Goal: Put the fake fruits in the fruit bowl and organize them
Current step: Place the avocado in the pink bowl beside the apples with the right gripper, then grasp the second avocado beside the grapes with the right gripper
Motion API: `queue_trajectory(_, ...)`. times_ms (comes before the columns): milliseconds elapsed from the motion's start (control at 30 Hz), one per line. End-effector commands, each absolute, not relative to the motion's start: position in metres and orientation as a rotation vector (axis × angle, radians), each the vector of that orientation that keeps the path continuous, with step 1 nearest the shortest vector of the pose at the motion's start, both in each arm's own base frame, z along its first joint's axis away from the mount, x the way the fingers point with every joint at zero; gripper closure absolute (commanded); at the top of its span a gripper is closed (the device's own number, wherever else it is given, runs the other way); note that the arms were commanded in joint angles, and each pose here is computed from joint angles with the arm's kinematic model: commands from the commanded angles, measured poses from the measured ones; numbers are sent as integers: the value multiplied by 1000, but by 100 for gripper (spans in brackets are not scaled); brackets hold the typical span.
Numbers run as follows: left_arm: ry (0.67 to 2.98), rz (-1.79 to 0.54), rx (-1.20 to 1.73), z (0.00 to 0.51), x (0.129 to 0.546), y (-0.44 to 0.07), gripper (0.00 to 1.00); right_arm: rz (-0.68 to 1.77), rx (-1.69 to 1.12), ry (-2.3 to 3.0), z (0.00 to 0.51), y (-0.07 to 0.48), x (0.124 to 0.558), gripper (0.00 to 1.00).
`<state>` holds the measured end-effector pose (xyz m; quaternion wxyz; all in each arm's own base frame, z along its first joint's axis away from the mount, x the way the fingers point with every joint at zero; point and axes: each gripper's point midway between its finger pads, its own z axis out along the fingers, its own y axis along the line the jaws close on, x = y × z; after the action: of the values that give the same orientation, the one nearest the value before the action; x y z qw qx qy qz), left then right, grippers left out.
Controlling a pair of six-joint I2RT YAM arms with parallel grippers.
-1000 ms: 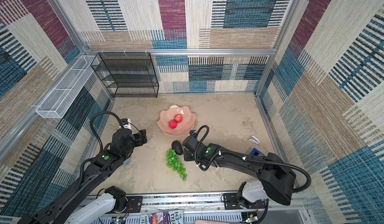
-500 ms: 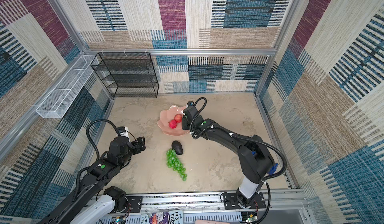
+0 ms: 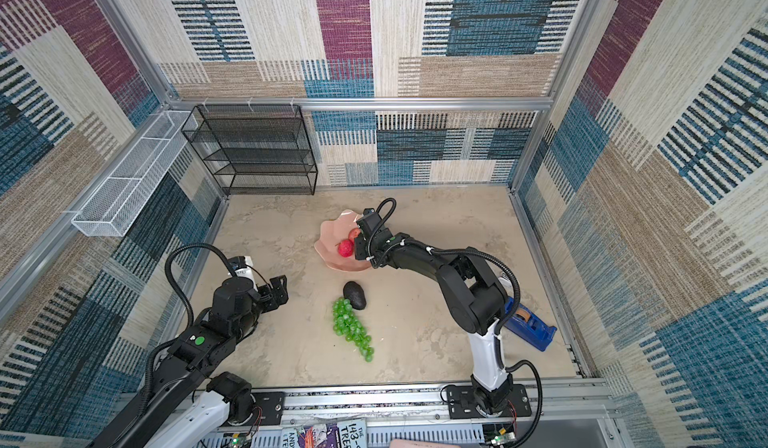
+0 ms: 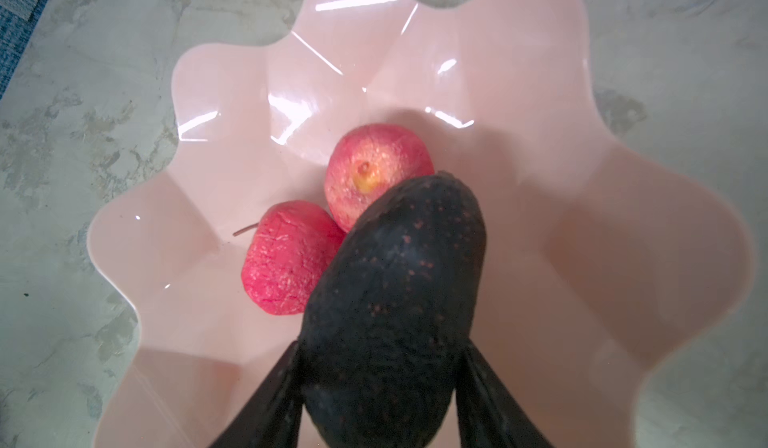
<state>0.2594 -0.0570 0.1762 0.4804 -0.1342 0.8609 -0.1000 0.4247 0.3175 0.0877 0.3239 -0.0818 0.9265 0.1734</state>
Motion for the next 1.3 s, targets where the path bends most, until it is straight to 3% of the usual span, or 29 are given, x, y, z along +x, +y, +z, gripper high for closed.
queue_trajectory(0, 2071, -237, -337, 181, 263, -55, 11, 528, -174, 2418, 89, 325, 425, 47)
queue_trajectory(233, 2071, -236, -331, 181, 265, -56, 11, 542, -161, 2408, 95, 324, 424, 32)
queue_trajectory(433, 2055, -235, -332, 186, 266, -54, 11, 551, -163, 2328, 136, 316, 419, 32)
queue_trajectory(633, 2026, -231, -325, 194, 270, -54, 11, 571, -237, 2309, 153, 299, 368, 32)
queue_trajectory(933, 2051, -253, -316, 189, 277, -62, 11, 685, -365, 2397, 118, 329, 276, 31)
queue_trajectory(1267, 2067, -272, -310, 187, 275, -64, 11, 626, -293, 2442, 91, 341, 287, 31)
